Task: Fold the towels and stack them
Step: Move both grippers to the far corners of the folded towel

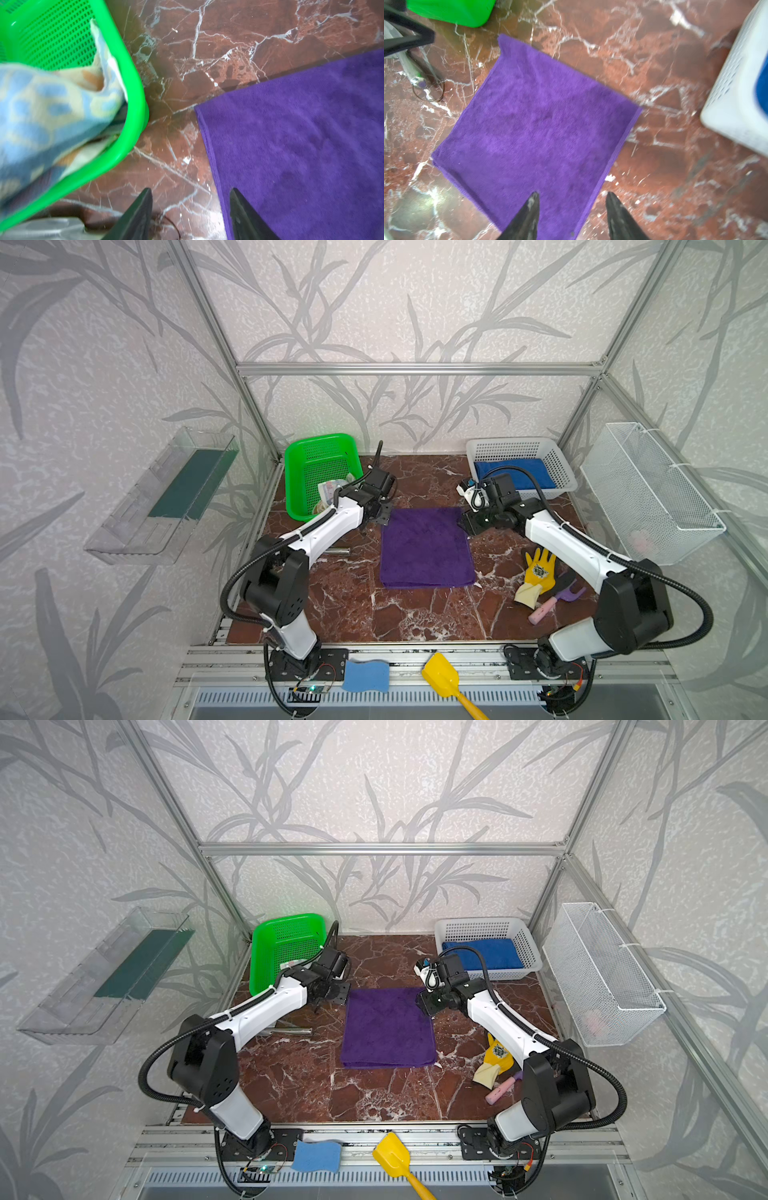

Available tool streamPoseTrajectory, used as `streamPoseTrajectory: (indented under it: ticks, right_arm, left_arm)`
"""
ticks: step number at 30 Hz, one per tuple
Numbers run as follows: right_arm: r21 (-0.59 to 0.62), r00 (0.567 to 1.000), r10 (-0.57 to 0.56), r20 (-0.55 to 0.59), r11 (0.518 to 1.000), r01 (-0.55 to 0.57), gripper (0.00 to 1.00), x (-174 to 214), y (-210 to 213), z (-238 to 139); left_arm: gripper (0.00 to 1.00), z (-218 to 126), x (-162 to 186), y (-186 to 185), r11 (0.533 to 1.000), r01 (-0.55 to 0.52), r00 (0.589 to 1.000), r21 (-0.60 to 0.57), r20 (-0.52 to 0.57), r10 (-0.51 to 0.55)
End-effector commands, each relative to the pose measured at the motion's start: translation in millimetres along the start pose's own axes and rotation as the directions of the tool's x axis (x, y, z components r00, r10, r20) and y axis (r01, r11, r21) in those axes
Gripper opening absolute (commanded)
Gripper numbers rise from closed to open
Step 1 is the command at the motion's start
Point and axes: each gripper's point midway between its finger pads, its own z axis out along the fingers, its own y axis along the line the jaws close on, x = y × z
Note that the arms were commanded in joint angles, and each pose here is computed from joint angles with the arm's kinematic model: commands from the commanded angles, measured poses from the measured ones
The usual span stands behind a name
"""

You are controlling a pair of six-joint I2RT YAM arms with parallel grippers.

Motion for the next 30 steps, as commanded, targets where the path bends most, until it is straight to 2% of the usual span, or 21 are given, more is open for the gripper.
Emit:
streamPoseTrajectory:
  ticks: [1, 4, 11, 17, 30]
  right_arm:
    - [-0.041, 0.979, -0.203, 0.030, 0.978, 0.204, 0.53, -17, -2, 8]
    - [-0.031, 0.944, -0.330, -0.005, 0.943, 0.330, 0.54, -22, -9, 17]
    - [-0.051, 0.883, -0.446, -0.143, 0.895, 0.444, 0.55, -26, -37, 50]
    - [-0.142, 0.827, -0.480, -0.294, 0.877, 0.459, 0.54, -13, -53, 79]
    - [-0.181, 0.785, -0.527, -0.325, 0.850, 0.495, 0.53, -12, -73, 114]
  left_arm:
    - [0.60, 17, -7, -14, 0.994, -0.091, 0.995, 0.062, -0.043, 0.094]
    - [0.61, 35, -16, -13, 0.990, -0.128, 0.989, 0.055, -0.067, 0.132]
    - [0.61, 69, -33, -12, 0.980, -0.190, 0.972, 0.064, -0.126, 0.197]
    - [0.61, 84, -35, -12, 0.978, -0.177, 0.966, 0.108, -0.173, 0.194]
    - [0.59, 102, -23, -10, 0.960, -0.227, 0.937, 0.161, -0.233, 0.261]
